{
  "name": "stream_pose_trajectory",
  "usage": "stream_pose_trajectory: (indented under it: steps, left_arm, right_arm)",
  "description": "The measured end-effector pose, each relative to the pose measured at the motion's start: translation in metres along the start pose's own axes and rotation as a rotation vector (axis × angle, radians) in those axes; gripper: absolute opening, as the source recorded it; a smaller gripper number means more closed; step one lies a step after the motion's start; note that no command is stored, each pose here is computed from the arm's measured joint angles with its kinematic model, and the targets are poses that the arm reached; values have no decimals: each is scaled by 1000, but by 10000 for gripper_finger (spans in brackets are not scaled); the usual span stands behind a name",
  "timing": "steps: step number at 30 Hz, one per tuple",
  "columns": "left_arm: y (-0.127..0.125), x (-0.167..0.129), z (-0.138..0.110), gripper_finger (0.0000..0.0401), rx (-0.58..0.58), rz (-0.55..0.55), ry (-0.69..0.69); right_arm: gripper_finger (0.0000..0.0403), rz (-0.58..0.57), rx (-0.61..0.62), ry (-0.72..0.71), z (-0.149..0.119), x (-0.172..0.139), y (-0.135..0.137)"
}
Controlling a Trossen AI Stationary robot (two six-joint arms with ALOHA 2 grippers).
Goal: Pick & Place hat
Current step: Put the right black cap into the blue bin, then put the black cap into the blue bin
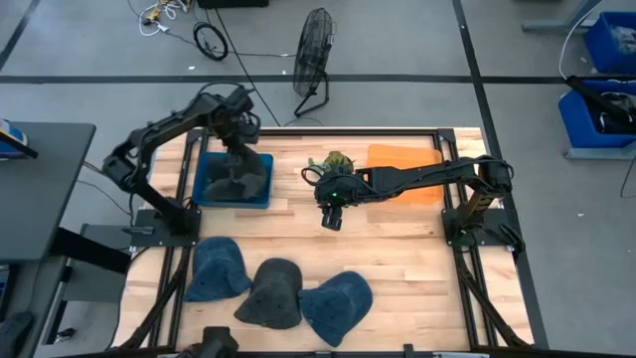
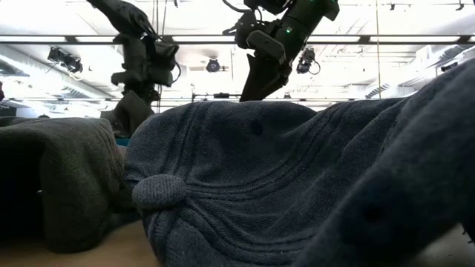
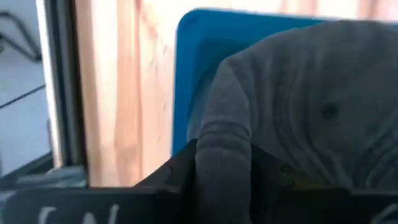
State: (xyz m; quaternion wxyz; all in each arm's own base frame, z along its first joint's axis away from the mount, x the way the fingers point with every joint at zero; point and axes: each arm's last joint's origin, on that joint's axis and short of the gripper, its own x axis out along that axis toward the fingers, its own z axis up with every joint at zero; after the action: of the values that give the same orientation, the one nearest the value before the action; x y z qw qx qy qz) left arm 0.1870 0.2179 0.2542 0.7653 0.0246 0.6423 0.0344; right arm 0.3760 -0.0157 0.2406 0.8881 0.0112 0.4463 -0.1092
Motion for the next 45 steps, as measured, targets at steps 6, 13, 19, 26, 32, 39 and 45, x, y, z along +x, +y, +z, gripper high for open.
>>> stream_pose_trajectory:
  steps: [6, 13, 19, 26, 32, 39, 45]
  left_arm:
    - [1, 2, -4, 139, 0, 97, 154]
    - [-1, 1, -5, 162, -74, 134, 219]
    - [-6, 0, -3, 172, -48, 212, 333]
    - [-23, -9, 4, 161, -8, 237, 401]
    - [-38, -54, 15, 149, -144, 252, 281]
    - [-80, -113, 29, 136, -166, 1, -171]
    - [-127, -135, 18, 124, -109, -103, -303]
  right_arm:
    - [204, -1, -2, 9, -1, 0, 0]
    - [204, -1, -3, 13, -1, 0, 0]
    - [204, -1, -3, 13, -1, 0, 0]
    - [204, -1, -4, 14, -1, 0, 0]
    - [204, -2, -5, 22, -2, 0, 0]
    - [204, -4, 43, 39, -4, 0, 0]
    - [204, -4, 58, 94, -10, -1, 3]
